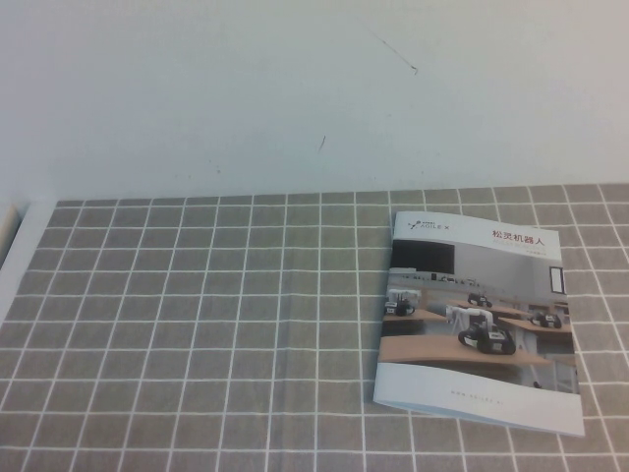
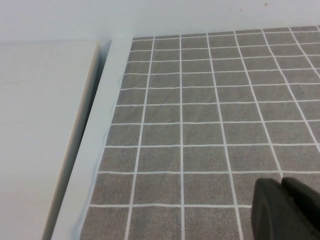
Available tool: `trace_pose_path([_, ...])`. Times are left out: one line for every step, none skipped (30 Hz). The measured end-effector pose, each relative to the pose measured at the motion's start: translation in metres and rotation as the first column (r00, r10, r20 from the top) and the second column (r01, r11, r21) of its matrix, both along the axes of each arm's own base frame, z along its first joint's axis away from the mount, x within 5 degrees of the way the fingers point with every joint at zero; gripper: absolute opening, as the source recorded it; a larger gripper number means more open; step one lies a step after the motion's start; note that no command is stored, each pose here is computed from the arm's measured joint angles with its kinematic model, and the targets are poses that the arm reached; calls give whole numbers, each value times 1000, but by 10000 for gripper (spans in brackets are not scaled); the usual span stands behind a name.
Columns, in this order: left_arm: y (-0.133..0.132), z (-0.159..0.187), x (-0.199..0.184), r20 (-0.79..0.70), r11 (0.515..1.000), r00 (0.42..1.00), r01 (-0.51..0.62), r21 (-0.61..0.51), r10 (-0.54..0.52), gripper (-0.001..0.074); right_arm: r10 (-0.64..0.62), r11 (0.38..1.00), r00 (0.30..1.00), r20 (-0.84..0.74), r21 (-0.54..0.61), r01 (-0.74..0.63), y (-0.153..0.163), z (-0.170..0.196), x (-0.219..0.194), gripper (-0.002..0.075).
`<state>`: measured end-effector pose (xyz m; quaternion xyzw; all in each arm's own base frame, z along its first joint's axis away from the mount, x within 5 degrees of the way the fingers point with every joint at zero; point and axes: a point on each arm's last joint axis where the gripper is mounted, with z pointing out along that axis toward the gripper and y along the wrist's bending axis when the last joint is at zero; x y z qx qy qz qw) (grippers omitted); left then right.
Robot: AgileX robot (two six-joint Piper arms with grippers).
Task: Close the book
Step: 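Close the open booklet and leave it lying on the table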
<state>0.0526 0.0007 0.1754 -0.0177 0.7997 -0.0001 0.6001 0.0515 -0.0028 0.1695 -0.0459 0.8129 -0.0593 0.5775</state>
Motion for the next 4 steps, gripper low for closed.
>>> trace_pose_path([0,0,0,0,1000,1000,0,0,0,-2,9,1000,1000,-1,-12,-9,0,0,0,-3])
trace_pose_path([0,0,0,0,1000,1000,0,0,0,-2,17,1000,1000,-2,-23,-17,1,0,0,-3])
trace_pose_path([0,0,0,0,1000,1000,0,0,0,-2,22,999,1000,-4,-30,-23,1,0,0,-3])
trace_pose_path([0,0,0,0,1000,1000,0,0,0,-2,25,999,1000,-7,-33,-26,1,0,0,-3])
